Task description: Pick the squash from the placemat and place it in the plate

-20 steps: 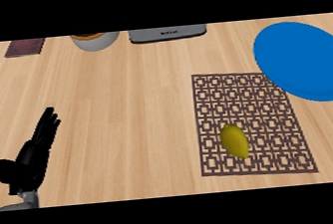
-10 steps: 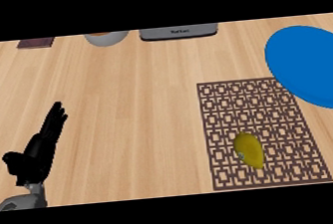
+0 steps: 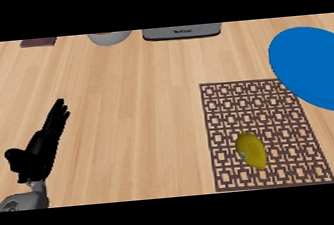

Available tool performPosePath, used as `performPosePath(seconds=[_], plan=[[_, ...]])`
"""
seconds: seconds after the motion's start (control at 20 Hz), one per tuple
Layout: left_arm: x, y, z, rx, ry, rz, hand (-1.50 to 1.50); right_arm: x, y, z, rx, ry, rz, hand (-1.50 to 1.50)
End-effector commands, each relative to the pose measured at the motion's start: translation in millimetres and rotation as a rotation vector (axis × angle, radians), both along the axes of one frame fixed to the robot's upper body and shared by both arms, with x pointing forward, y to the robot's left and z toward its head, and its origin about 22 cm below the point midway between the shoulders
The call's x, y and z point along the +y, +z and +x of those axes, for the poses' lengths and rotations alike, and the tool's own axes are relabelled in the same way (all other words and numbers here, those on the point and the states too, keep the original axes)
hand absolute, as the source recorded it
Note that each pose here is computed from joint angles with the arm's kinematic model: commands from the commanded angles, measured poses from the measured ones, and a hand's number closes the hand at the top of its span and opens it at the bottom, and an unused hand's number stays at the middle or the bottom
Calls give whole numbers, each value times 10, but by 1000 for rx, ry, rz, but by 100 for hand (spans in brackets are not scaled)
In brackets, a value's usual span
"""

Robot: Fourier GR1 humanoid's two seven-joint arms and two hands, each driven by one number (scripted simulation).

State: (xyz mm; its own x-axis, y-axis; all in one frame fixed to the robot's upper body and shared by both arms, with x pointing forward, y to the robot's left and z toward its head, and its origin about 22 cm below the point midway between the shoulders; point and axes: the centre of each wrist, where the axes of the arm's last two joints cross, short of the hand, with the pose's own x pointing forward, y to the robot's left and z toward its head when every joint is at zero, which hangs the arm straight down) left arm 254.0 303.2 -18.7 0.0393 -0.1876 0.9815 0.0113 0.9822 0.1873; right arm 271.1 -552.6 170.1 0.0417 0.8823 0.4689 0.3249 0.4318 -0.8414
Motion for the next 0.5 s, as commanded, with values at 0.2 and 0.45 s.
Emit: performPosePath(seconds=[0.2, 0.45], plan=[[133, 61, 110, 3, 5, 4, 0, 578, -138, 663, 40, 69, 16, 150], [-77, 2, 96, 11, -29, -8, 0, 881, -574, 908, 55, 64, 56, 150]])
